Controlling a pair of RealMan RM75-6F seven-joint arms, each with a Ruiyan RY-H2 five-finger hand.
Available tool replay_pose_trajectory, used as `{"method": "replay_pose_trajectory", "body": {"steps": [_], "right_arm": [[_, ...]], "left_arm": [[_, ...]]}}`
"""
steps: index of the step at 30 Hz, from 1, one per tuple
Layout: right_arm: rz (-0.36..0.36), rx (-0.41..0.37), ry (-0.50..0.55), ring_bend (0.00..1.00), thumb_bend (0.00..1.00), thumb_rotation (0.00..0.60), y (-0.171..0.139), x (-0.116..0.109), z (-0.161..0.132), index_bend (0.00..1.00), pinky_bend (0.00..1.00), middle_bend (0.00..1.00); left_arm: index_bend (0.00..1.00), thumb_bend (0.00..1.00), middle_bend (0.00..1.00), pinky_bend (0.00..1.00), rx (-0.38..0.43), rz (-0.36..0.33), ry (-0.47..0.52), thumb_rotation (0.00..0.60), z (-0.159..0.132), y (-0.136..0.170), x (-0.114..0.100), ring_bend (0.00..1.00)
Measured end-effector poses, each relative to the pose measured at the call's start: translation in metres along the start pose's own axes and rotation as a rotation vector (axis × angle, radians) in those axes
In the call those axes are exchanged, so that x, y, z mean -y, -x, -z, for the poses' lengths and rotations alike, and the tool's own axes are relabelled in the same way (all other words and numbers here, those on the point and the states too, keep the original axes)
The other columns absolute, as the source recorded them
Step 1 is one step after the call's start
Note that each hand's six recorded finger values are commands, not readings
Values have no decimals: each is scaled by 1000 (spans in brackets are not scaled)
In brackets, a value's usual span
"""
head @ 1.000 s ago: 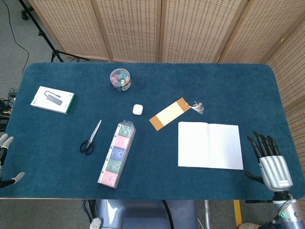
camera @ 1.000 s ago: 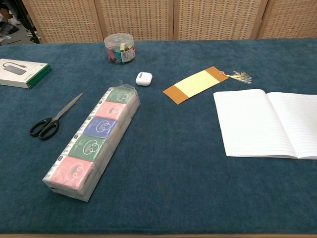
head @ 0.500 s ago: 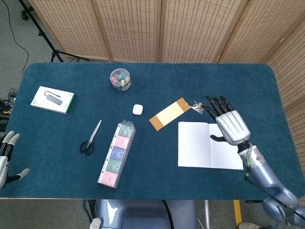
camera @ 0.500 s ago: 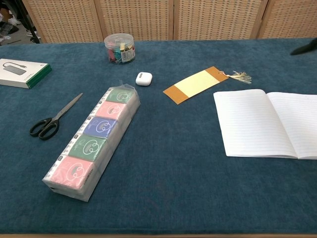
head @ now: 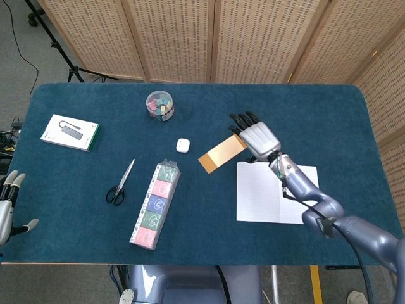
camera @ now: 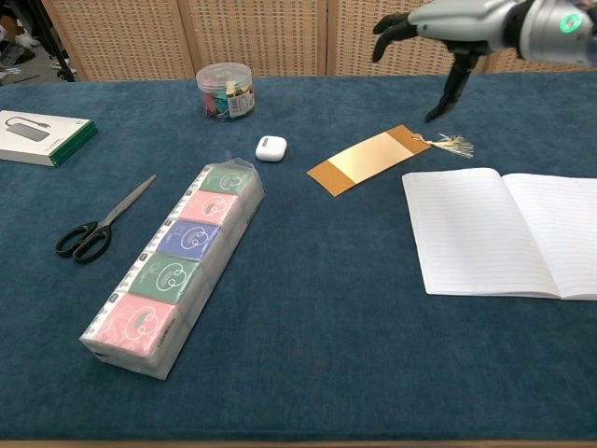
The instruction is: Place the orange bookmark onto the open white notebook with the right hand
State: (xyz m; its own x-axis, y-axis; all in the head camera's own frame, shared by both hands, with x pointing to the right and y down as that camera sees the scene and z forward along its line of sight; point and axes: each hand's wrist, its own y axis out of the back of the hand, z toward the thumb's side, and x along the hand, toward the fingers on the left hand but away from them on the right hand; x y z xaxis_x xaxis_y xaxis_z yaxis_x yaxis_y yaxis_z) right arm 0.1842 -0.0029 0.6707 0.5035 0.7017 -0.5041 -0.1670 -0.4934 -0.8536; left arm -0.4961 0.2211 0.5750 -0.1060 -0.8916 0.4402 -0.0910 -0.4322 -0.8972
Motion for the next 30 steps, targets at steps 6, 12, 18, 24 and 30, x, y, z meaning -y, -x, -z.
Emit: {"method": "replay_pose_trajectory", "body": {"steps": [6, 12, 18, 24, 30], "right_arm": [[-76, -30, -16, 0, 39, 600, 31, 22, -21, 181, 0, 0], [-120, -29, -23, 0, 41, 600, 50, 39, -32, 181, 0, 0], [-168, 2, -54, 0, 41, 600, 67, 57, -32, 181, 0, 0], [-197, 26, -97, 0, 41, 600, 77, 72, -30, 181, 0, 0], [-220, 14, -120, 0, 49, 600, 80, 83, -35, 189, 0, 0]], "left_arm": [[0, 0, 0, 0, -20, 8, -10, 600, 4, -2, 4, 0], [0, 0, 0, 0, -32, 2, -12, 600, 6, -3, 4, 0], [0, 0, 0, 0, -47, 20, -18, 600, 10, -7, 9, 0], [0, 0, 0, 0, -51, 28, -23, 600, 10, -10, 12, 0], [0, 0, 0, 0, -56, 29, -20, 600, 11, -11, 12, 0]]}}
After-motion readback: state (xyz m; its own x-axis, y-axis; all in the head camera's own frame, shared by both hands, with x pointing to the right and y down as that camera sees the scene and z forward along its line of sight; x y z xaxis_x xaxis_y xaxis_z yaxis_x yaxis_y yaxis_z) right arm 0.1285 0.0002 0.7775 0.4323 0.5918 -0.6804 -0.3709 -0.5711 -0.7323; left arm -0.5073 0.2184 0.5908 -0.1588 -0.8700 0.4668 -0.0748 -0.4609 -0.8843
